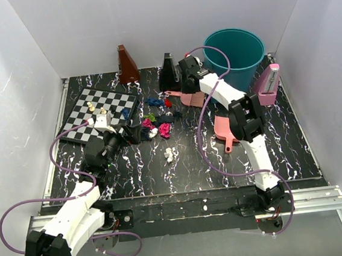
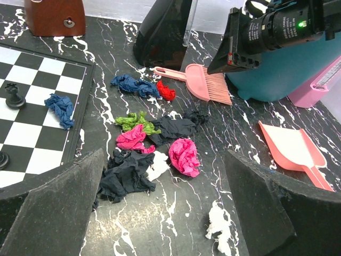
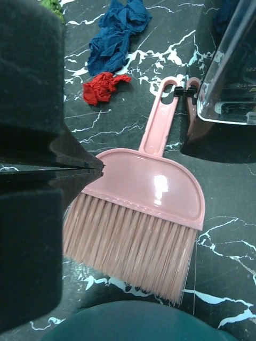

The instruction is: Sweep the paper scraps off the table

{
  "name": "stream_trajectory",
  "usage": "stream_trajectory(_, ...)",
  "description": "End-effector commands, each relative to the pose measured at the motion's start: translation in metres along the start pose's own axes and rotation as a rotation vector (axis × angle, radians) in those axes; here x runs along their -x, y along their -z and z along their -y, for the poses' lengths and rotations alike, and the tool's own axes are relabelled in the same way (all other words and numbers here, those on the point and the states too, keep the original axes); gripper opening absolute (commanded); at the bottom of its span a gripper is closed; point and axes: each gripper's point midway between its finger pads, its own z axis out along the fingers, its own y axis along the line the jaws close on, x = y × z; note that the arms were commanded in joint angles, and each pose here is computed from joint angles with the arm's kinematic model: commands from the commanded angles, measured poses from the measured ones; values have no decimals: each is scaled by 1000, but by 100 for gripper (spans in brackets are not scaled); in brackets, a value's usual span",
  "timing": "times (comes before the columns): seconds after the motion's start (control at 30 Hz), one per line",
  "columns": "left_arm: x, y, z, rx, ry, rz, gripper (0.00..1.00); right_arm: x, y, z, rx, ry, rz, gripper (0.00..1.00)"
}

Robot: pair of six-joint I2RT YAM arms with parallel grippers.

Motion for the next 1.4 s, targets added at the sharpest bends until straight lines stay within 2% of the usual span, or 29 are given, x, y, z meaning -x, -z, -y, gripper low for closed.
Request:
stream_trajectory(0.0, 4, 1, -1, 9, -6, 20, 98, 3, -18, -16, 65, -7, 10, 7)
stream_trajectory(0.27, 4, 1, -1, 7, -4, 21, 98, -8, -33, -16, 83, -21, -45, 6)
stream_trajectory(0.5, 3, 1, -1, 8, -4, 17, 98, -33, -32, -1, 13, -48, -133, 6)
stream_trajectory(0.63, 3, 0, 0, 4, -4, 16, 98, -53, -32, 10, -40, -37, -199, 2)
stream_trajectory(1.1, 3, 1, 0, 2, -4, 12, 98, -90, 5, 16, -40, 72, -261, 1)
stream_trajectory(1.37, 3, 1, 1, 0, -6, 11, 98, -149, 36, 28, -44, 106, -357, 1)
